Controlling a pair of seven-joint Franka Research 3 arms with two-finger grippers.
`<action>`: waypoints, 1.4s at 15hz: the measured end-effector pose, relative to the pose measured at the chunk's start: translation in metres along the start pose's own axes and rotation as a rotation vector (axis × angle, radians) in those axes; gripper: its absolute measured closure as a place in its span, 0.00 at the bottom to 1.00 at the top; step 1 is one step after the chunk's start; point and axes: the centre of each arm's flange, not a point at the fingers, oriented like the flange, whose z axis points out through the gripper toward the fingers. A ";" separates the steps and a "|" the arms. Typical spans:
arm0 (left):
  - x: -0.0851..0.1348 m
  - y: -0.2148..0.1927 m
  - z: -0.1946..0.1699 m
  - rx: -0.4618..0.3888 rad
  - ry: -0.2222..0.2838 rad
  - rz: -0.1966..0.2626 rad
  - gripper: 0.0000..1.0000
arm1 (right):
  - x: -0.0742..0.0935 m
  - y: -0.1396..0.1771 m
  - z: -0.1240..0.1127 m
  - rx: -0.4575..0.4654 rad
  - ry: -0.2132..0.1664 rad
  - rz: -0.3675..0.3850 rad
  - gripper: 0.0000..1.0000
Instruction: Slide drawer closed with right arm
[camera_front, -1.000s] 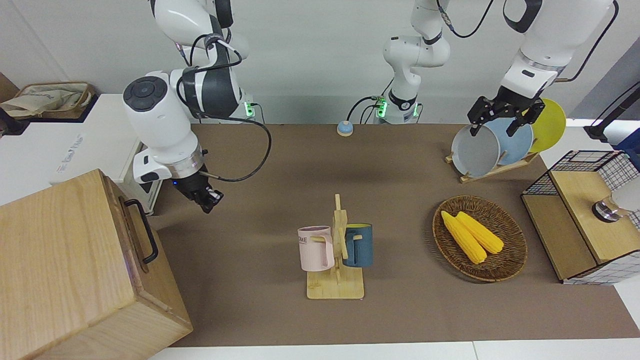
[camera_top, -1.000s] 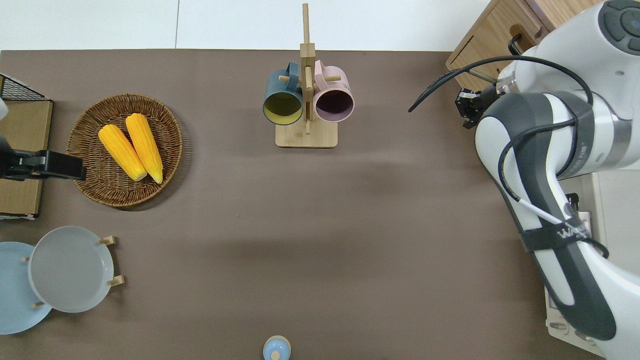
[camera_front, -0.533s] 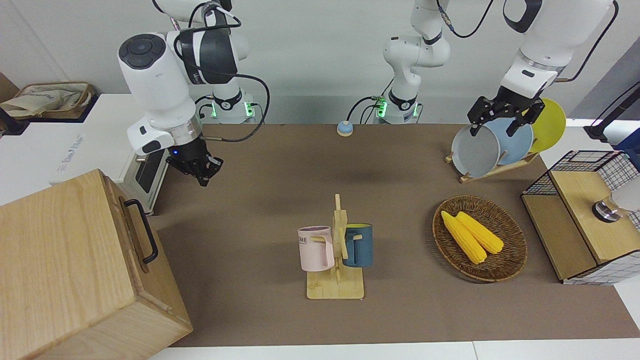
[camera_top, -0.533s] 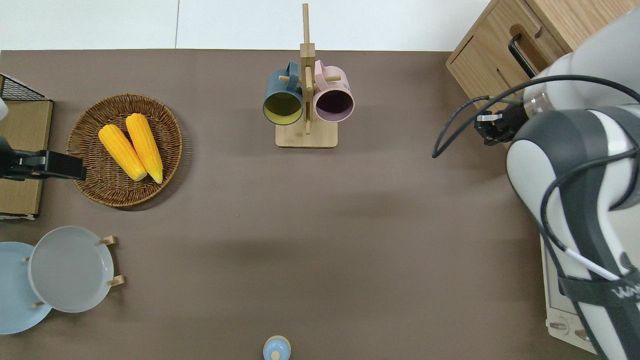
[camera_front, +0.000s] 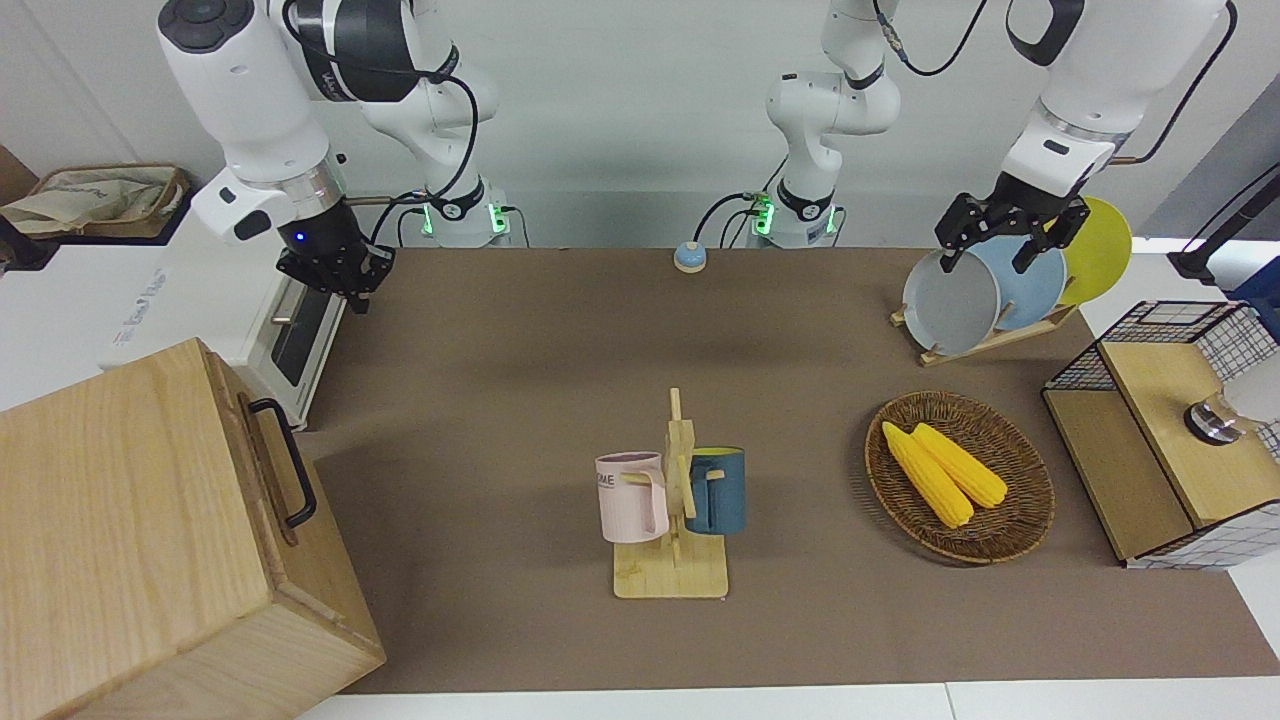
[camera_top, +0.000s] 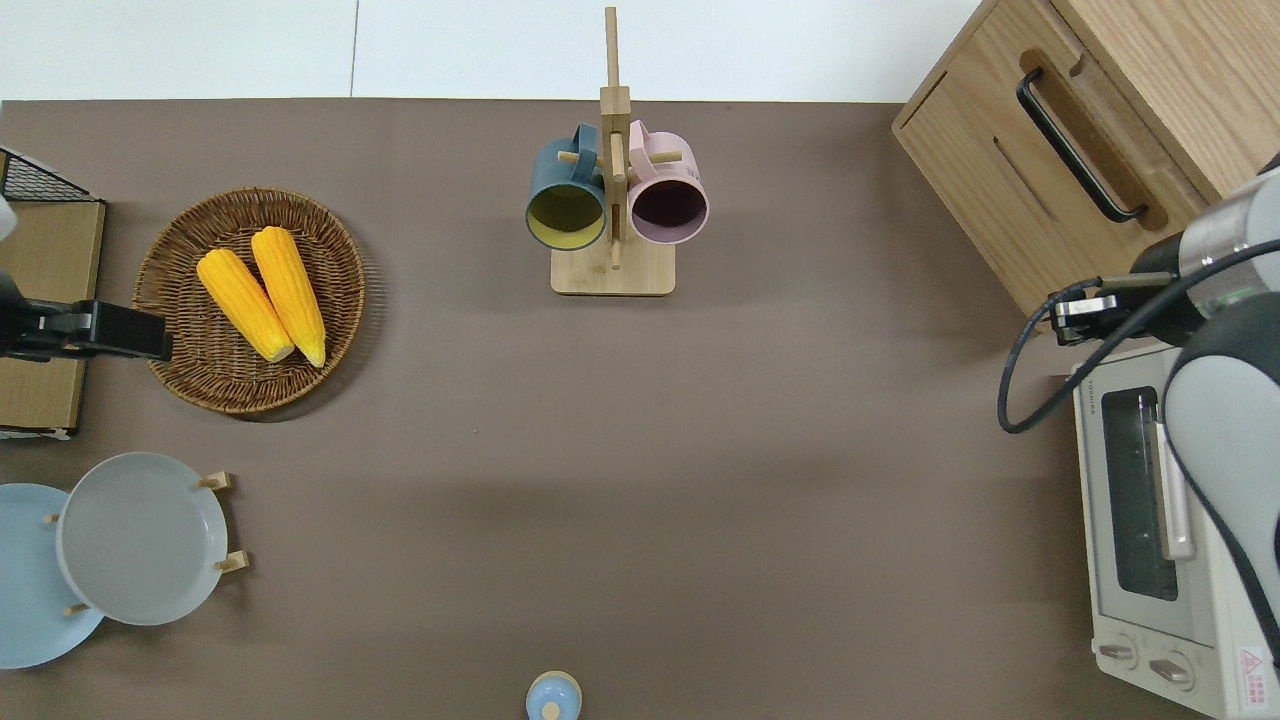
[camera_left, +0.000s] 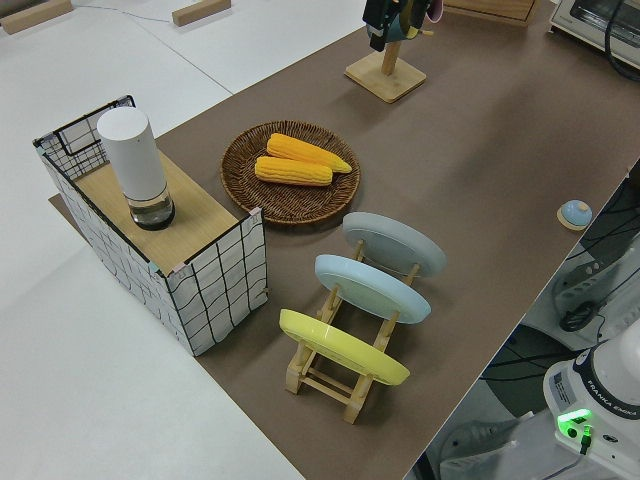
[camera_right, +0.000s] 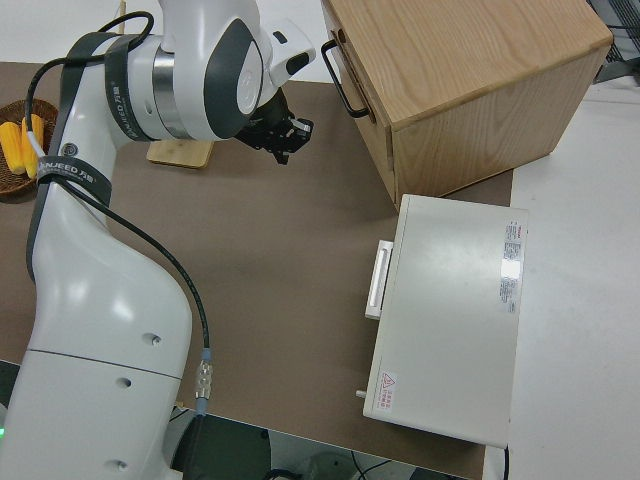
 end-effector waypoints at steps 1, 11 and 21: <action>0.000 0.000 0.000 0.000 0.000 0.000 0.00 | -0.005 0.002 -0.001 0.001 -0.001 -0.011 0.99; 0.000 0.000 0.000 0.000 0.000 0.000 0.00 | -0.021 0.011 0.000 0.004 -0.011 -0.080 0.99; 0.000 0.000 0.000 0.000 0.000 0.000 0.00 | -0.023 0.008 -0.013 -0.020 0.014 -0.090 0.42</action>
